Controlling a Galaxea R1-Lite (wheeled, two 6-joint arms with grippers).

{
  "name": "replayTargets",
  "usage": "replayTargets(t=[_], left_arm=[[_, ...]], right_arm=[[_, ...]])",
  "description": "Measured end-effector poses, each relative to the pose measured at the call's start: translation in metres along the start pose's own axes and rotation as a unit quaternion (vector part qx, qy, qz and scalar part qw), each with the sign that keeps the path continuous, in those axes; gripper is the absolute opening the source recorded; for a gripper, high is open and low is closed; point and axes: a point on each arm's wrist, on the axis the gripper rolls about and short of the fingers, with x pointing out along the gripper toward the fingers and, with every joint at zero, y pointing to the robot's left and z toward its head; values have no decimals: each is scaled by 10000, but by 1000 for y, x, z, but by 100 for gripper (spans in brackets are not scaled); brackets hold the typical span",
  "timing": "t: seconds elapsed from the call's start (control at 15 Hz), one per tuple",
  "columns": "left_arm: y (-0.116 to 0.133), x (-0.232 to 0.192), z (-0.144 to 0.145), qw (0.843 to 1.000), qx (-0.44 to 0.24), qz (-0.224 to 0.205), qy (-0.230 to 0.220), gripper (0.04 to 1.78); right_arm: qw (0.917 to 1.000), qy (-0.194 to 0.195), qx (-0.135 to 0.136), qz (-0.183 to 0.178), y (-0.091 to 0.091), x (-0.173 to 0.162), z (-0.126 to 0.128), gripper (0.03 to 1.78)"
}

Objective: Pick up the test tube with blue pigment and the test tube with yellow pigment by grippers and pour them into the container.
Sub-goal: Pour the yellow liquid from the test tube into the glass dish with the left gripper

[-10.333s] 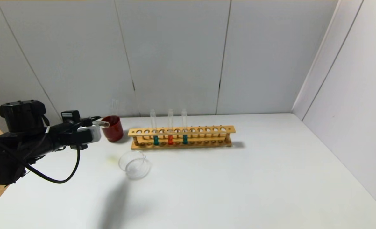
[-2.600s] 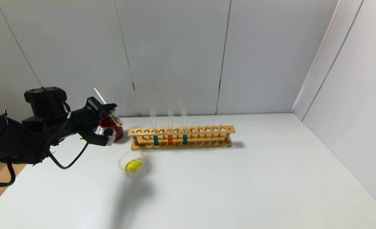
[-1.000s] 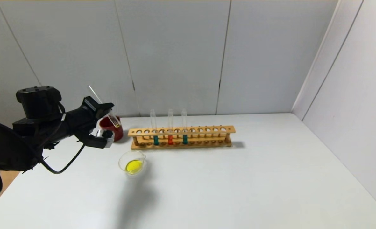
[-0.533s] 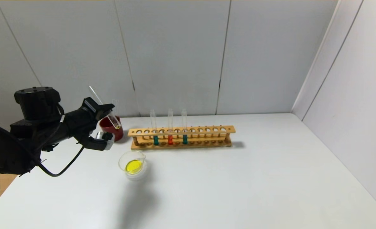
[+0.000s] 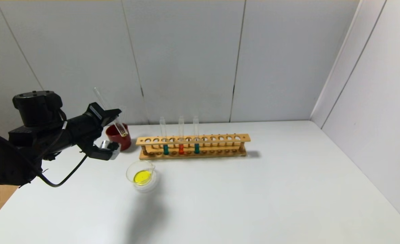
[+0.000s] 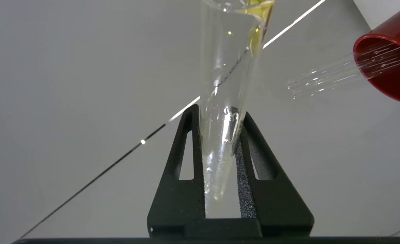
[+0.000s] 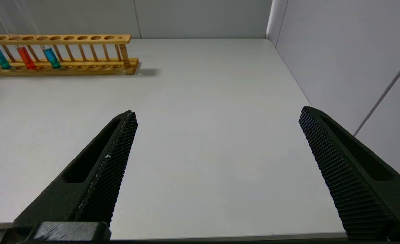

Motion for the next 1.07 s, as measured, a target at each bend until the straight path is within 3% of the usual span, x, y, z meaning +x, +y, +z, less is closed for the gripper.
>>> replayTargets(t=[1.07], left_arm=[[1,1,-1,9978,608,165,194,32]], right_arm=[[10000,2,-2,0,0,0,0,175]])
